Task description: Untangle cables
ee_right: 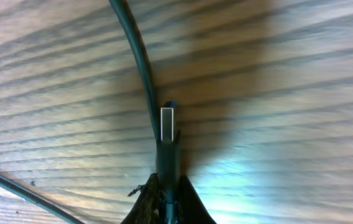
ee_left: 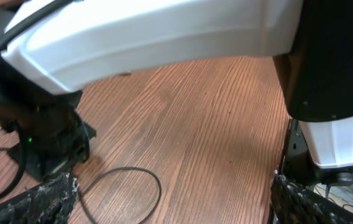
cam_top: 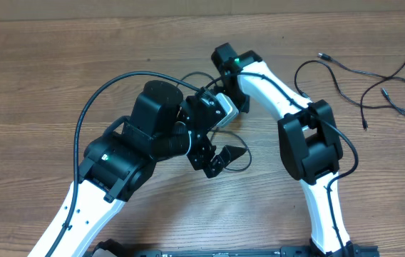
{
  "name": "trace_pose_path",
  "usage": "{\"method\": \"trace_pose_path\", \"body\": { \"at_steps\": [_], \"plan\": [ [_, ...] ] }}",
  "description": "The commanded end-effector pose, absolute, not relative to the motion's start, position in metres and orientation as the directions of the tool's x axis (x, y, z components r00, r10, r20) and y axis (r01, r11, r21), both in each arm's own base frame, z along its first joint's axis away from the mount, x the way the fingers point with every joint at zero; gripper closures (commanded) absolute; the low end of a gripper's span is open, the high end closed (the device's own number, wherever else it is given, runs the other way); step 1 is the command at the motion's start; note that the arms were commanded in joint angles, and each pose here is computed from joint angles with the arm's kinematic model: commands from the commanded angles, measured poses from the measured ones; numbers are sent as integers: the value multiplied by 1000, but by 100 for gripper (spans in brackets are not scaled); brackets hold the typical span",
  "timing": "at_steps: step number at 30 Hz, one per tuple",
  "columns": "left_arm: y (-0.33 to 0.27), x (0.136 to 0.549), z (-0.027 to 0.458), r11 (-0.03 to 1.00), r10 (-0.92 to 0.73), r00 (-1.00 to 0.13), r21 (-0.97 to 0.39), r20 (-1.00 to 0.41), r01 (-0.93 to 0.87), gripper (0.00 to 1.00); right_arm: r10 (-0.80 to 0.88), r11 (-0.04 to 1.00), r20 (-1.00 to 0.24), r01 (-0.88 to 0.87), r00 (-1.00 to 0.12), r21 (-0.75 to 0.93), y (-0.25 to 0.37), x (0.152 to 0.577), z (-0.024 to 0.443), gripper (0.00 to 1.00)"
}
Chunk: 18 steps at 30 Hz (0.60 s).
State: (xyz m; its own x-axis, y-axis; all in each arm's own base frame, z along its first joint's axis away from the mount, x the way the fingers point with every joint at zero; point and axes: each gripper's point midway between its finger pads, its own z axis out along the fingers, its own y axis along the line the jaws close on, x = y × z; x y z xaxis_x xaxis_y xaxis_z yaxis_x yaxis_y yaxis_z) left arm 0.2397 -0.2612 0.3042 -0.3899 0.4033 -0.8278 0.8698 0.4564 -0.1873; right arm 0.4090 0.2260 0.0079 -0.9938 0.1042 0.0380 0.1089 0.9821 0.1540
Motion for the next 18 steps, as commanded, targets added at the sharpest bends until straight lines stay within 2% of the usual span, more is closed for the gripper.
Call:
{"method": "trace_pose_path", "body": {
  "at_steps": [1,11,18],
  "plan": [
    [-261,243,311,455,399,-369,-168,-839,874,1,162,971,-3,159,-987,179,208,439,32,96],
    [-261,243,311,455,399,-369,-168,-839,874,1,229,952,-122,196,-966,235,160,479,135,96],
    [-261,243,311,455,399,-369,-168,-839,874,1,322,927,-180,271,-929,259,103,488,186,96]
  ]
}}
